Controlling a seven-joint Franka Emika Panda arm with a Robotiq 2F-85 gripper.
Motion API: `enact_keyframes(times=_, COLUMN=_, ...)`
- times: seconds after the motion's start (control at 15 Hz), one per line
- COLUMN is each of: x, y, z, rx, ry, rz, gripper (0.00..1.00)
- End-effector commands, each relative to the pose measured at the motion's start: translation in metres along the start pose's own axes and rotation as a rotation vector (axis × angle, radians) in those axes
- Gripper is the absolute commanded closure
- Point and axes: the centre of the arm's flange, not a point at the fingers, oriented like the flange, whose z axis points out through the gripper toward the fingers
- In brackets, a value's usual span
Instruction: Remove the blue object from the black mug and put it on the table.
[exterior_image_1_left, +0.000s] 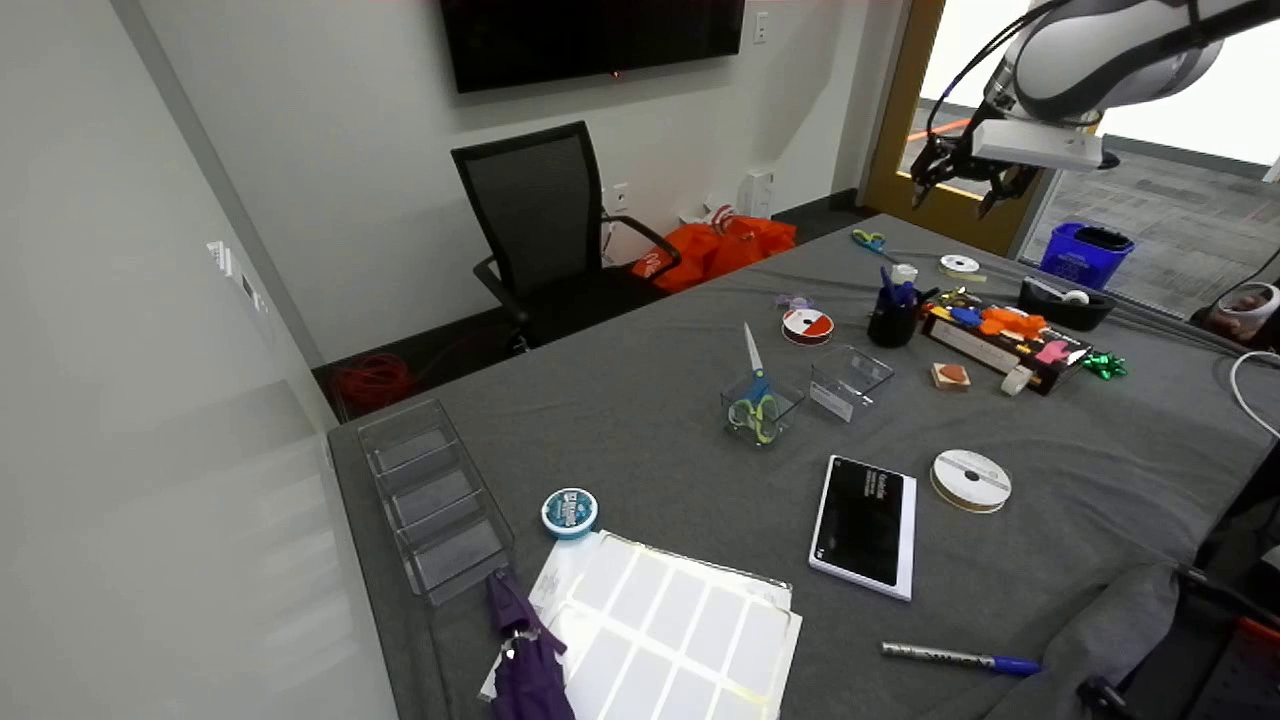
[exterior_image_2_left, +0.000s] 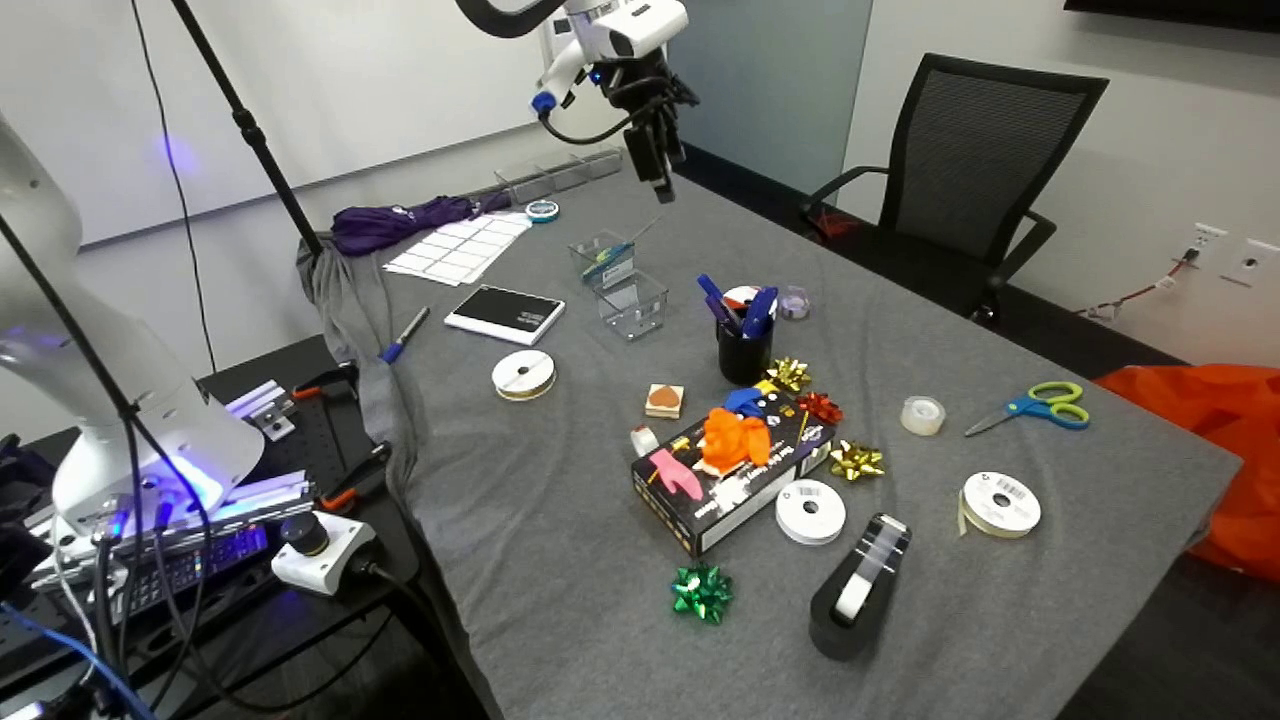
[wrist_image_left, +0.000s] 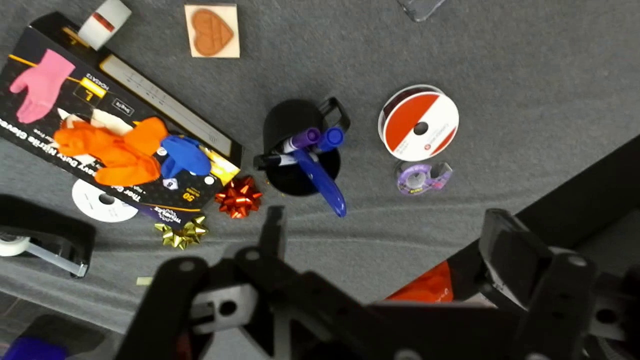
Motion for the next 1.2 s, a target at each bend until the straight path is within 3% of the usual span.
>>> enact_keyframes(times=0.0, x=0.013, y=-0.017, z=0.005, rx=-0.052, ry=-0.042, rz=0.0, gripper=0.0)
enact_keyframes(times=0.4, x=0.038, y=-0.037, z=0.0, rx=-0.085, ry=-0.06, rz=-0.006, gripper=0.0)
enact_keyframes(times=0.47, x=0.021, y=-0.026, z=0.001, rx=-0.063, ry=-0.053, rz=0.011, gripper=0.0)
enact_keyframes(times=0.87, x=0.029, y=-0.032, z=-0.001, rx=-0.064, ry=-0.047, rz=0.008, gripper=0.0)
enact_keyframes(times=1.13, x=0.046, y=-0.036, z=0.024, rx=-0.082, ry=-0.052, rz=0.026, gripper=0.0)
